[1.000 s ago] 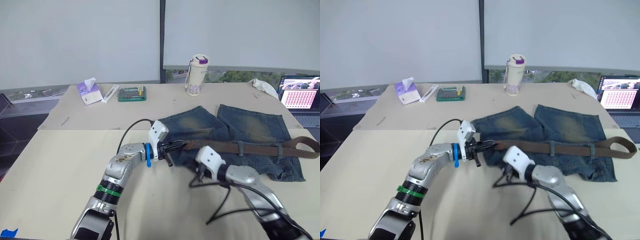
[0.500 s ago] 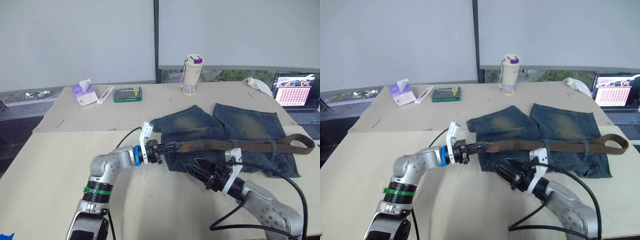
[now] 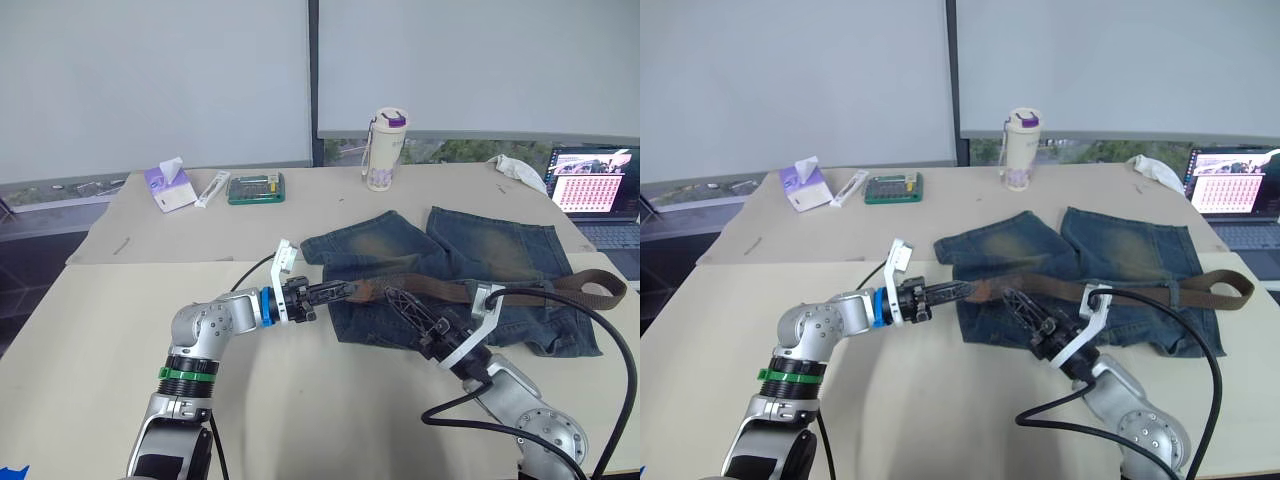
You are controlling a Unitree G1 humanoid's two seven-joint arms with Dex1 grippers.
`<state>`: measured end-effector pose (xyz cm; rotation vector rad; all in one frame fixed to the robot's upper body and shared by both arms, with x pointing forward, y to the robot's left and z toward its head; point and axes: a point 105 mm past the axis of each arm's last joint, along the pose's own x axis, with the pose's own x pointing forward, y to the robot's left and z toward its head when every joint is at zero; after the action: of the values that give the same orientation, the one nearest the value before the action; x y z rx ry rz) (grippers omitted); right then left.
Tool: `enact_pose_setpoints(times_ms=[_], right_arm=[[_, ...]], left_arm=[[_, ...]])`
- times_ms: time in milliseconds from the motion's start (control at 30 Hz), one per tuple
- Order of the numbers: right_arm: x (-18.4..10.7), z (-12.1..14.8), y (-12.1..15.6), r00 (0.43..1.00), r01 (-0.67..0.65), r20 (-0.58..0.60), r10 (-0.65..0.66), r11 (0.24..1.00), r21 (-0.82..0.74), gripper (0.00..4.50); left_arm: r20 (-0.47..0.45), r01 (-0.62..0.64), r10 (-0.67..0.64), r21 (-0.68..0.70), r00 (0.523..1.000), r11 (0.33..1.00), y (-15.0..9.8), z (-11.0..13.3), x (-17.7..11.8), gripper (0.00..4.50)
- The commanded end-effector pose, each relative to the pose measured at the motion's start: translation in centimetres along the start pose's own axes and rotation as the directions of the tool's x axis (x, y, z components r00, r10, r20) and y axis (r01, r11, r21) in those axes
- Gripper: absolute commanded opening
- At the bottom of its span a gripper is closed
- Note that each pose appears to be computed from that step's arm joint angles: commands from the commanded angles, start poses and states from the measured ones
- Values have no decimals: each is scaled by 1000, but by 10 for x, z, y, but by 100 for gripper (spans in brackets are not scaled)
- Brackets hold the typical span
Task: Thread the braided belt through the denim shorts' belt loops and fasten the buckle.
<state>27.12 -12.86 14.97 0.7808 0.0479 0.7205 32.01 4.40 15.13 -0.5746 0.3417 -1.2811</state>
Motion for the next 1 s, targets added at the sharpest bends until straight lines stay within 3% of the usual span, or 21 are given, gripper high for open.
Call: enact_pose_setpoints(times_ms=[33,267,433,533,700,800,1000], right_arm=[[2,15,7,997,-31,64,33,999,-25,17],[3,10,5,999,-18,40,19,999,-30,7],[8,17,-30,977,210,58,-206,975,-74,0],[-1,18,-48,953,303,26,-302,944,-132,0],[-5,26,-63,911,412,59,-408,908,-76,0],[-1,24,-66,897,441,65,-438,896,-44,0],[10,5,-64,895,446,-4,-446,895,-8,0]], left_arm=[[-2,16,-16,35,1000,999,-4,5,2,0],[-8,-12,13,70,1000,997,0,4,0,0],[-40,-132,148,262,988,956,17,3,-8,171],[-84,-124,172,404,982,906,22,-3,-16,272],[-53,-111,169,560,984,821,20,3,-18,440],[-53,-96,164,621,985,778,19,3,-17,446],[-39,-112,171,614,984,781,22,2,-14,446]])
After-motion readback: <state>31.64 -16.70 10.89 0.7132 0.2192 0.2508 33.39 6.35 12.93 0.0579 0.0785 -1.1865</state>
